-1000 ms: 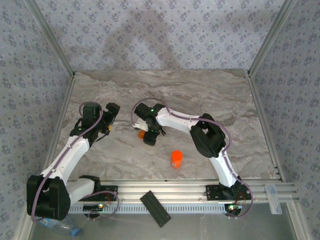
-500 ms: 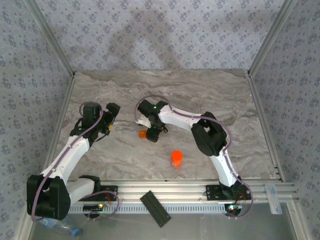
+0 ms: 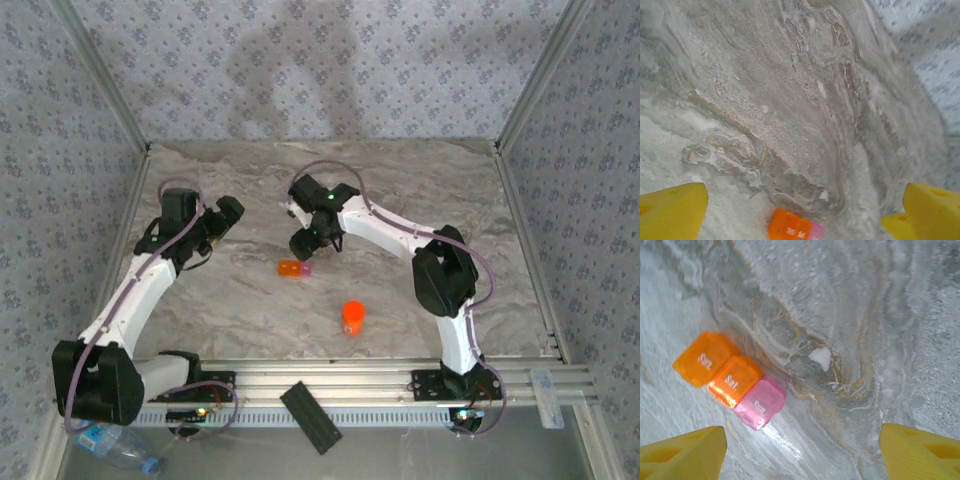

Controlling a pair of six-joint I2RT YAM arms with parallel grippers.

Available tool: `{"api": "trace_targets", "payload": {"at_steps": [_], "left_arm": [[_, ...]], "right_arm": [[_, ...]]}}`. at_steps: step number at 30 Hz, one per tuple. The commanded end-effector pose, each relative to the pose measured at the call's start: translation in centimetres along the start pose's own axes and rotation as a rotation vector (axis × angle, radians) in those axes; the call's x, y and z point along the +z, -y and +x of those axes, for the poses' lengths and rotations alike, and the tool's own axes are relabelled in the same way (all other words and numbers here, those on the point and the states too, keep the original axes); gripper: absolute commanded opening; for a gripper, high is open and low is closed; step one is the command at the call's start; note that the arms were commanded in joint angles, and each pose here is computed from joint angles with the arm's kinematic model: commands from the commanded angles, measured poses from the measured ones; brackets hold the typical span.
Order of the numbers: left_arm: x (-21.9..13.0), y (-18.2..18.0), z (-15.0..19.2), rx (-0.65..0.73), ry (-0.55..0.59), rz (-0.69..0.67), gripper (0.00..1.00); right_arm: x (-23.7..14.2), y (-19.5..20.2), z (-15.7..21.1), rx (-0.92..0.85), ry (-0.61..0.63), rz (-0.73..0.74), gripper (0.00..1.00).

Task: Sort the pills into containers

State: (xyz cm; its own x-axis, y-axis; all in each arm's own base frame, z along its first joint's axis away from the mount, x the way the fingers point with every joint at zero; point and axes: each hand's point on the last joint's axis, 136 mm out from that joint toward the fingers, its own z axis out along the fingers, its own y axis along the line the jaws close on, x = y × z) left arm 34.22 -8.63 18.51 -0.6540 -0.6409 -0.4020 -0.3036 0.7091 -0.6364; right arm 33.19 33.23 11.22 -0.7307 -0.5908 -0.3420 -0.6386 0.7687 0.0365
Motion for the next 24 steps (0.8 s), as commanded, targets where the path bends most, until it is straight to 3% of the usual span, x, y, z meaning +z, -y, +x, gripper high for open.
{"api": "trace_targets", "payload": {"at_steps": [1, 12, 24], "left_arm": [[0.3, -1.0, 2.0, 0.201, -0.128, -0.061, 0.99], [2.3, -2.9, 8.6, 0.517, -0.300, -0.232, 0.99], [4.4, -4.2, 11.6, 0.620, -0.360, -0.293, 0.99]], "right_arm": [[0.5, -0.1, -0.1, 0.159, -0.017, 0.017, 0.82], [3.5, 0.6, 1.2, 0.203, -0.076, -0.031, 0.82], [5.3, 0.0, 2.7, 0.228, -0.088, -0.079, 0.82]]}}
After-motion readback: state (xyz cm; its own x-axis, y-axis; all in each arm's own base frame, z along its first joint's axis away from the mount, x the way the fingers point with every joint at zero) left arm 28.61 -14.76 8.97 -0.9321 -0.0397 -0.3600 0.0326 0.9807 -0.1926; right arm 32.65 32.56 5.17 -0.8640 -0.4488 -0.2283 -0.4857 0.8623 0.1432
